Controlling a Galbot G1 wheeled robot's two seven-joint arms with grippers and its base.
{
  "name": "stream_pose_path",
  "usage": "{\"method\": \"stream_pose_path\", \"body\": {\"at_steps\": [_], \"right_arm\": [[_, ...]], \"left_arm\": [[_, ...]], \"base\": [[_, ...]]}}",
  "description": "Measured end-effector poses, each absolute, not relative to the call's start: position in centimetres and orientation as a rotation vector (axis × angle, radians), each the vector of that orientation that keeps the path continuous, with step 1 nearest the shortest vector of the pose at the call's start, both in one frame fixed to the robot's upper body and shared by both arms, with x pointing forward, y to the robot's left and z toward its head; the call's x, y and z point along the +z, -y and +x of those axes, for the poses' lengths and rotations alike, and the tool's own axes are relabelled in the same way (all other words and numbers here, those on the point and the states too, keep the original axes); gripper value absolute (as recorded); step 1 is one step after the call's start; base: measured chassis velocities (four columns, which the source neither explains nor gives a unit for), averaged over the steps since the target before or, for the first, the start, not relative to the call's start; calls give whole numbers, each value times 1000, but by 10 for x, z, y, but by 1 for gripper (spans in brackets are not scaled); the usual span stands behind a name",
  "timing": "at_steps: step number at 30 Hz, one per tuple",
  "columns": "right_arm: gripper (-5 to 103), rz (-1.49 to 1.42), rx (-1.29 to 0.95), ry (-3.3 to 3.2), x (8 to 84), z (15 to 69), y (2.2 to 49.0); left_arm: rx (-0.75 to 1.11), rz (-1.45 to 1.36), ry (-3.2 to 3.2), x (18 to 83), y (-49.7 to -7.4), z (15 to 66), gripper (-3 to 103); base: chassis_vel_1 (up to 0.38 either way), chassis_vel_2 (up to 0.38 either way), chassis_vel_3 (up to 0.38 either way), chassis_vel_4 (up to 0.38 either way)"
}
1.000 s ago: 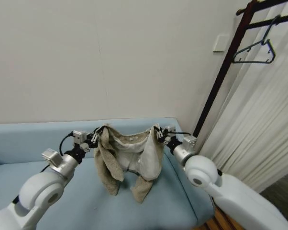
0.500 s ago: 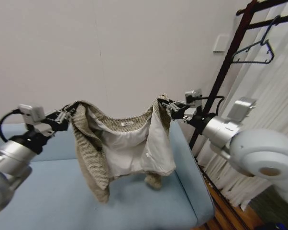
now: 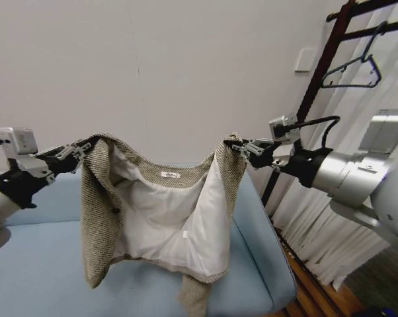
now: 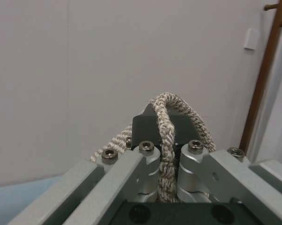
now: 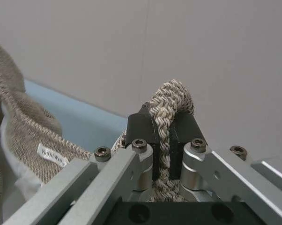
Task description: Pick up the clothes from the sofa and hang them on the clothes hanger.
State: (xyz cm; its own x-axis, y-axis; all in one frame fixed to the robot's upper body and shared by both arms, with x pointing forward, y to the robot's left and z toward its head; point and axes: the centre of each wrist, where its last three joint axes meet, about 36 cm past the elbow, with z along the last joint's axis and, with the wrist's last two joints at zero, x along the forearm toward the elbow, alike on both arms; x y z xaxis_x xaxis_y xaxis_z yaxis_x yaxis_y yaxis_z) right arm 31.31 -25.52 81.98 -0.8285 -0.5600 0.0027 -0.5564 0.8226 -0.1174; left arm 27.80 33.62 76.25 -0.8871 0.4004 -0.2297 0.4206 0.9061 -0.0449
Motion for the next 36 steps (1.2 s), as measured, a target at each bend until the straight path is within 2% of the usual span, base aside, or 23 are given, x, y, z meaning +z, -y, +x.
{"method": "stream_pose_path", "body": {"at_steps": [4,8,14,25,34,36], "right_arm": [[3,-854,-194,-2952,822,325,261],[3,-774,-255,-2934,827,338,274],[3,-743,-274,-2918,838,340,288],[3,-853,-246,-2918,850,317,292],[3,-881,-332,-3053,853,295,299],[3,-893,-360,-3136,843,291,293]], "left_arm": [[-60,686,-2808,767,-337,281,3],[7,527,-2797,777,-362,299,3],[48,479,-2768,787,-377,302,3],[27,713,-2773,810,-337,259,3],[28,699,-3001,835,-330,233,3],[-74,643,-3089,825,-332,242,3]], "base": [[0,0,0,0],[0,0,0,0],[0,0,0,0],[0,0,0,0],[0,0,0,0],[0,0,0,0]]}}
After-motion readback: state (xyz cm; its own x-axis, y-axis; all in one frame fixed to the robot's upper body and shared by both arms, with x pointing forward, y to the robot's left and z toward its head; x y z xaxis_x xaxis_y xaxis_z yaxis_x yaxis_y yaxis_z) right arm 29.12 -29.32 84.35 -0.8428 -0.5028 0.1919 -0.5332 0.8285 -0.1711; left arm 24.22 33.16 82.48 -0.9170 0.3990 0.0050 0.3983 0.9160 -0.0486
